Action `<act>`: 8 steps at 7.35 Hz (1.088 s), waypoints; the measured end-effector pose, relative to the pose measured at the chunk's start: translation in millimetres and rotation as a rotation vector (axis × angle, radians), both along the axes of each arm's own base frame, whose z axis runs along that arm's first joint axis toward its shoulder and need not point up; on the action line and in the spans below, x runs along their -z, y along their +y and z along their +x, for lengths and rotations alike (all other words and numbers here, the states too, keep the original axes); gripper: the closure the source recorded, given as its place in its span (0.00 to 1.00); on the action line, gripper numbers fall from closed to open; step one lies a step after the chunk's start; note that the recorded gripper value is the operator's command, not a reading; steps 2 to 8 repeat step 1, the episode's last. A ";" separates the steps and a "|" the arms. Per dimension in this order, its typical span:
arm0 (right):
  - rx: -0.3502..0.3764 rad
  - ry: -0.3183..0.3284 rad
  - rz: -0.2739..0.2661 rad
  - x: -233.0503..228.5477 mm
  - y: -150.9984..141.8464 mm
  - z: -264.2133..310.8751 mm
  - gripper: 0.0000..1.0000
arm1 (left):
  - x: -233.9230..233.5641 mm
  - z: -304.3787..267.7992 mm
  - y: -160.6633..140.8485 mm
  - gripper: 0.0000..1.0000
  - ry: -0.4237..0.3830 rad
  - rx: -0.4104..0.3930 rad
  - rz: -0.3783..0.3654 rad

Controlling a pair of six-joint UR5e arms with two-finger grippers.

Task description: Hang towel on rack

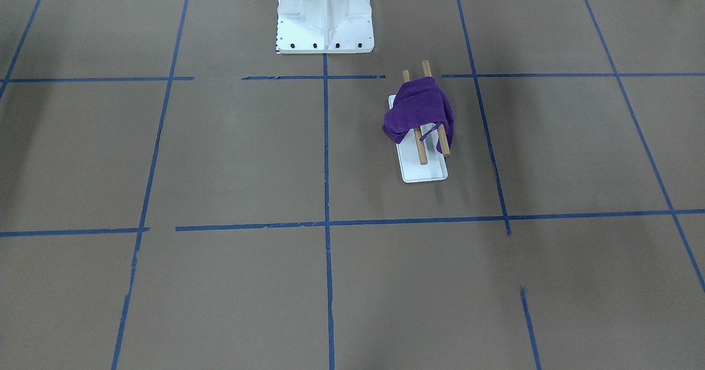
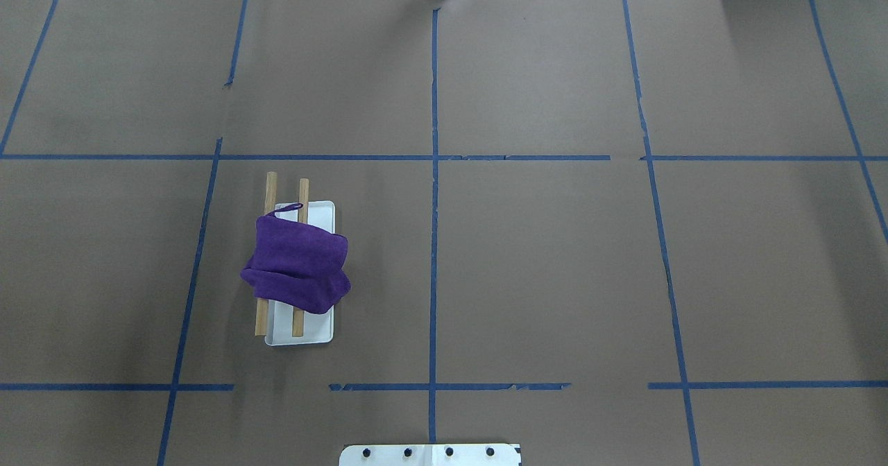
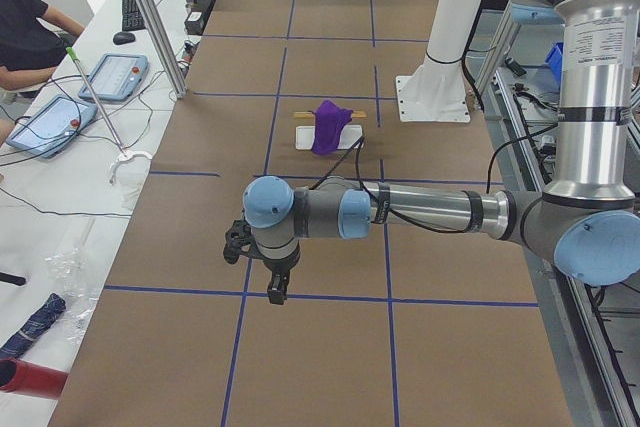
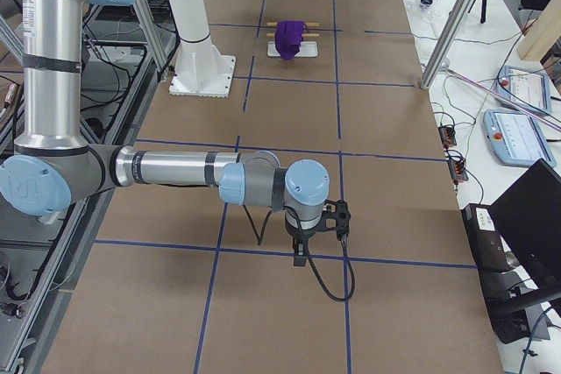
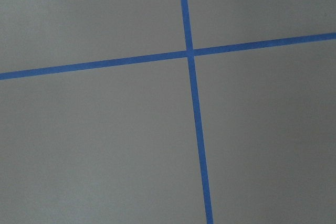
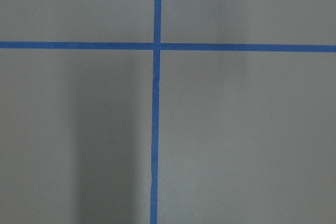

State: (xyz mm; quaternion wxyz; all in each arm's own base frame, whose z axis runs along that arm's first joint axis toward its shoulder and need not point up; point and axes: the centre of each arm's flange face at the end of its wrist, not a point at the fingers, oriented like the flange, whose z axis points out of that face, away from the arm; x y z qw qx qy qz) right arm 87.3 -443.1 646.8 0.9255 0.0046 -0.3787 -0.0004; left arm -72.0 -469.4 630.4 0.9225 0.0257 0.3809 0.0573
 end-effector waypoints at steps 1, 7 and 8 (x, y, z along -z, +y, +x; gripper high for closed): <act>0.000 0.000 0.000 0.2 0.0 0.0 0.00 | 0.5 0.0 -0.3 0.00 0.000 0.000 0.001; 0.000 0.000 0.000 0.2 0.0 0.0 0.00 | 0.5 0.0 -0.3 0.00 0.000 0.000 0.001; 0.000 0.000 0.000 0.2 0.0 0.0 0.00 | 0.5 0.0 -0.3 0.00 0.000 0.000 0.001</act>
